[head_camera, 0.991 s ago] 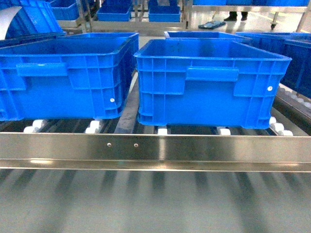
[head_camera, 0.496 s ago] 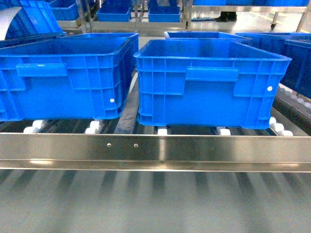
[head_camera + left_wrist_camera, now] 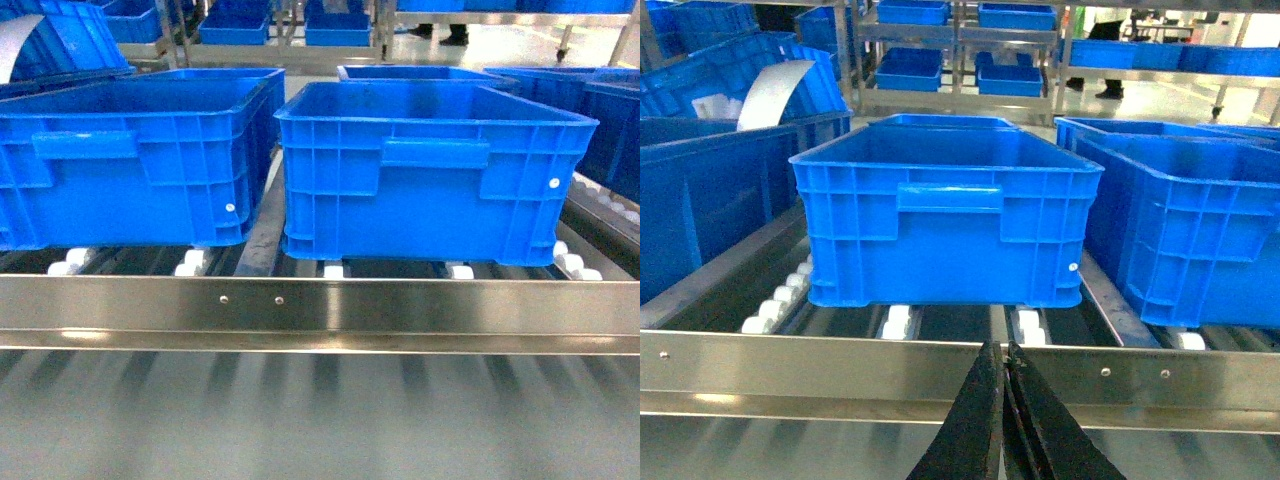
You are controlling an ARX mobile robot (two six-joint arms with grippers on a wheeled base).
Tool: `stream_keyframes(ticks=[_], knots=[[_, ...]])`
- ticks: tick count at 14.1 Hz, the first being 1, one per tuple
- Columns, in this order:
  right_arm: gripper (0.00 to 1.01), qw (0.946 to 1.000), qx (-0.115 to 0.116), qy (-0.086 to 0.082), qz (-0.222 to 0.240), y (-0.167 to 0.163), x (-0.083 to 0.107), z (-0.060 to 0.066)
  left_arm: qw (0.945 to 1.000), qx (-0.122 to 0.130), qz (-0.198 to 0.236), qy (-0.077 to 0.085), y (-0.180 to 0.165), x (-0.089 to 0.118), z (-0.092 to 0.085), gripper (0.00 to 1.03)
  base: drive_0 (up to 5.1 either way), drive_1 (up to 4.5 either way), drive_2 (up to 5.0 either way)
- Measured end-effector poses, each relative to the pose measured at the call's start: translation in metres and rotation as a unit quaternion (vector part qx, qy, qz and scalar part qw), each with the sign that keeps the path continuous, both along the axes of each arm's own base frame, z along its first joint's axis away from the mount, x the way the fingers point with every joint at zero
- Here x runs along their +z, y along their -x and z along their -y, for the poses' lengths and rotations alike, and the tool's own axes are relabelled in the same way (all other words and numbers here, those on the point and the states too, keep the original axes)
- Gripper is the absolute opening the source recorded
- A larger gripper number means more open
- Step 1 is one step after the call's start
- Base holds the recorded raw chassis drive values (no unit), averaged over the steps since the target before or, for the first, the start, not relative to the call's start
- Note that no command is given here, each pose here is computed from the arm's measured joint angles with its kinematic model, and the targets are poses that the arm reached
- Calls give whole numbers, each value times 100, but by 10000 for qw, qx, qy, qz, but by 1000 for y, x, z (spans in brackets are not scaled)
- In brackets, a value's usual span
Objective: Sort blue parts and orange caps into right shelf containers
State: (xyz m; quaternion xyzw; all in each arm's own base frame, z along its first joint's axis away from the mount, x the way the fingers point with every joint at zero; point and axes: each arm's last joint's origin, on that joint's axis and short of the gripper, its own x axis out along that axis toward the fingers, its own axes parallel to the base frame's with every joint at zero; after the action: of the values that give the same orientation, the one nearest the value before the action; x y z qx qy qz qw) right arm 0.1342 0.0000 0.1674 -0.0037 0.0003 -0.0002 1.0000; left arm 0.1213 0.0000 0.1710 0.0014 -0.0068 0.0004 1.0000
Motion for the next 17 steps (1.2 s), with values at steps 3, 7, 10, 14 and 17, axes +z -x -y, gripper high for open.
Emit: stream_keyframes(ticks=[3,7,10,14,17], knots=[[2,10000,-2,0,29,5,2,0,10000,-2,-10,0,4,0,0,2,0,0,0],[2,10000,-2,-2,44,9,3,0,10000,-2,6,0,7,0,0,2,0,0,0],[2,10000,-2,0,48,12,3,0,10000,-2,8,0,8,0,0,2,0,0,0],[2,10000,-2,-2,57,19,3,0,10000,-2,0,0,13,0,0,2,0,0,0],[2,10000,-8,-11,67,26,3,0,10000,-2,-50,2,24,-4,0,2,0,0,0]])
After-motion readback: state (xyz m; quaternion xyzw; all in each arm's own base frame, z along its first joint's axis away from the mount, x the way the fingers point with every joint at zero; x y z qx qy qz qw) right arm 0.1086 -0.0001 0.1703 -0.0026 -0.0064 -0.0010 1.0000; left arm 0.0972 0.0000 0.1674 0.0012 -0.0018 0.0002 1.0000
